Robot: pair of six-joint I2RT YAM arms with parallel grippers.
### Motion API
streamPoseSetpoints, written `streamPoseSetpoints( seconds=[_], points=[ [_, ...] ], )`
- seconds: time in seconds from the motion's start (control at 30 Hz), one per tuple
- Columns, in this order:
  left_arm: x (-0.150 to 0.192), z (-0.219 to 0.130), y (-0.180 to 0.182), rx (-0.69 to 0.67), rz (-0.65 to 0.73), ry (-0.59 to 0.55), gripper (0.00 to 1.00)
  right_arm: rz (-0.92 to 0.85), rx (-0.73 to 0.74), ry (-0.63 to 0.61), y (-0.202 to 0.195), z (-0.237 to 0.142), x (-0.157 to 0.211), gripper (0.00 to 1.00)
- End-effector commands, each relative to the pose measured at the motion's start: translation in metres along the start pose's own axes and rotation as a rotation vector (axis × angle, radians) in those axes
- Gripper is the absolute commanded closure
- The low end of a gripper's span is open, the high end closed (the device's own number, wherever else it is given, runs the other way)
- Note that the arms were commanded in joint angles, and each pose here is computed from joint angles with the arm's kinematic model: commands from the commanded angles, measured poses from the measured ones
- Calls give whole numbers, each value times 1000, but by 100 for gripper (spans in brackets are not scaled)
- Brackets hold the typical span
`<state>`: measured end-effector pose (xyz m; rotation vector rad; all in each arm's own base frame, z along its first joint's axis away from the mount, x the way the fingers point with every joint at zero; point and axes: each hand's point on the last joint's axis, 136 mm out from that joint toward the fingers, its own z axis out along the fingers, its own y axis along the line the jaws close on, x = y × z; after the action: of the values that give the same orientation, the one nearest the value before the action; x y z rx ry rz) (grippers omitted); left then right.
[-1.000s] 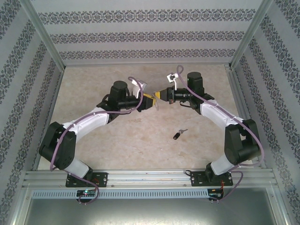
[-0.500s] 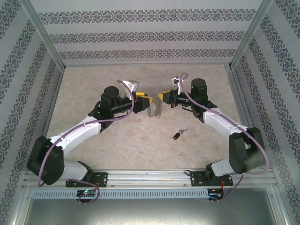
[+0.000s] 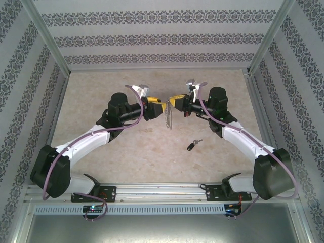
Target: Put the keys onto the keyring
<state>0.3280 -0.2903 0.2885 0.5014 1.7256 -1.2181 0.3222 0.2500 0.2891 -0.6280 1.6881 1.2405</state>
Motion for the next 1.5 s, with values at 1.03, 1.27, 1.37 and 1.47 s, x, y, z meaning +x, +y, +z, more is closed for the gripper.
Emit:
streamPoseSetpoints(
  seconds=[1.03, 1.27, 1.37, 1.47],
  points=[
    [-24, -4, -6, 218, -101, -89, 62, -19, -90, -13, 29, 22, -16, 100],
    [-22, -4, -8, 234, -108, -85, 69, -15, -85, -11, 27, 23, -15, 100],
    [-21, -5, -8, 239, -111, -84, 70, -14, -82, -9, 26, 23, -14, 100],
    [-18, -5, -8, 237, -113, -81, 70, -15, -77, -8, 26, 23, -13, 100]
  ],
)
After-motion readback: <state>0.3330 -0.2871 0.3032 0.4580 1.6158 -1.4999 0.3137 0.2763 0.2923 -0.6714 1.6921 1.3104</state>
